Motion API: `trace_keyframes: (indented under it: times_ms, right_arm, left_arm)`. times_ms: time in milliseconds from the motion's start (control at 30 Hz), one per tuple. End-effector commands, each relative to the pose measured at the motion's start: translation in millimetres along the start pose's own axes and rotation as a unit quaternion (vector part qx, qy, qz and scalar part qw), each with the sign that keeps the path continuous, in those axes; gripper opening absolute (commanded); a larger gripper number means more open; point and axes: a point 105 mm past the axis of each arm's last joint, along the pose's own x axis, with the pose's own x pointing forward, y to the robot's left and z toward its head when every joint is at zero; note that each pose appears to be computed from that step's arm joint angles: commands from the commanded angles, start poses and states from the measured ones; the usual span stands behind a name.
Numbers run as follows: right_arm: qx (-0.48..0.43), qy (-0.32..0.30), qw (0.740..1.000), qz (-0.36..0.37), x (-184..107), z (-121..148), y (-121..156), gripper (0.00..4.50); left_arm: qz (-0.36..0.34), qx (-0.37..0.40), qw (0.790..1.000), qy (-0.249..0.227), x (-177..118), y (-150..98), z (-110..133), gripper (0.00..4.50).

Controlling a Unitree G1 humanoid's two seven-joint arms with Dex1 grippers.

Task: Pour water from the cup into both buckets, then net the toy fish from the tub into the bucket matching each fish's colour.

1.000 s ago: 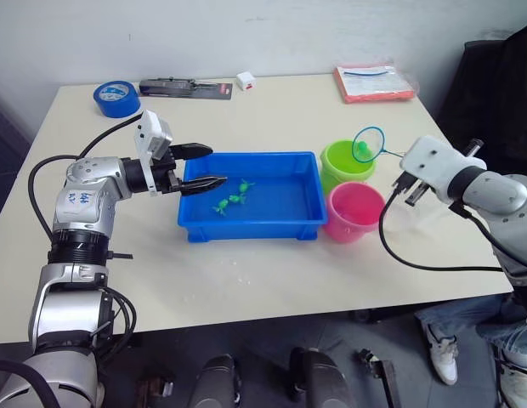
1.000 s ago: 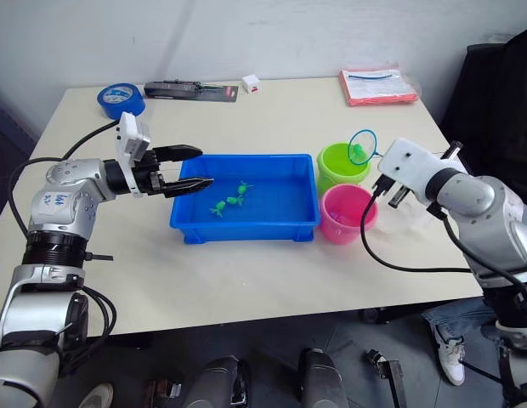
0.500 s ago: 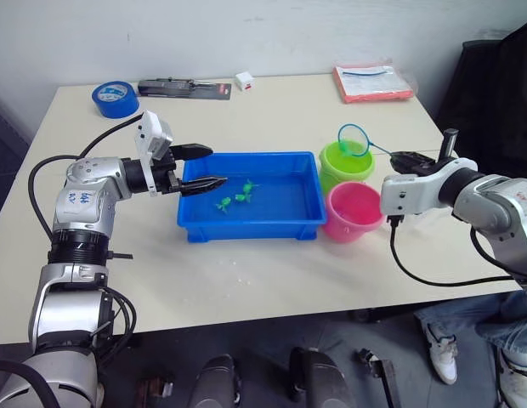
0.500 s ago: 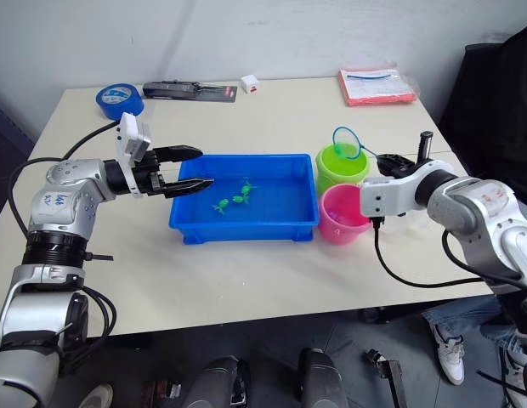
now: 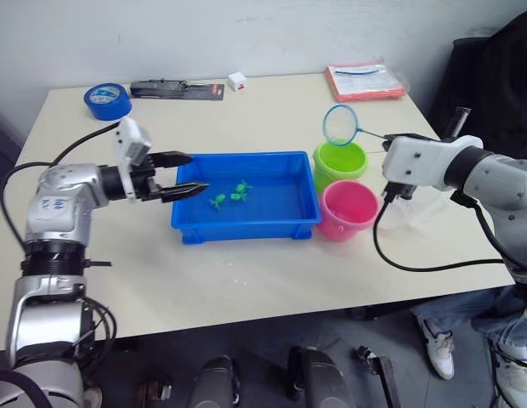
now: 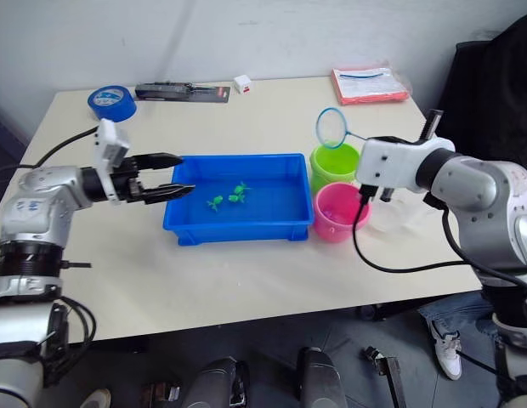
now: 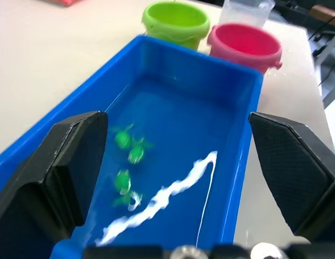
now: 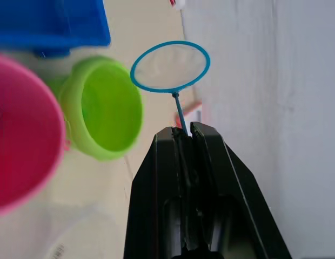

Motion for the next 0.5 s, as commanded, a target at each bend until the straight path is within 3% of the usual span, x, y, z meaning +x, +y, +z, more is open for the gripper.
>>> trace_keyframes:
  times_ms: [33, 167, 500]
  right_arm:
    - [0.129, -0.021, 0.991, 0.031, 4, 14, 2, 0.78]
    - [0.253, -0.012, 0.963, 0.091, 16, 22, 25, 0.78]
    - [0.333, 0.029, 0.928, 0.162, 32, 32, 58, 0.78]
  left_arm:
    - [0.038, 0.016, 0.999, -0.005, -26, 5, 8, 4.48]
    - [0.058, 0.008, 0.998, 0.0, -36, 4, 3, 4.48]
    - [0.075, 0.001, 0.997, 0.002, -44, -2, -2, 4.48]
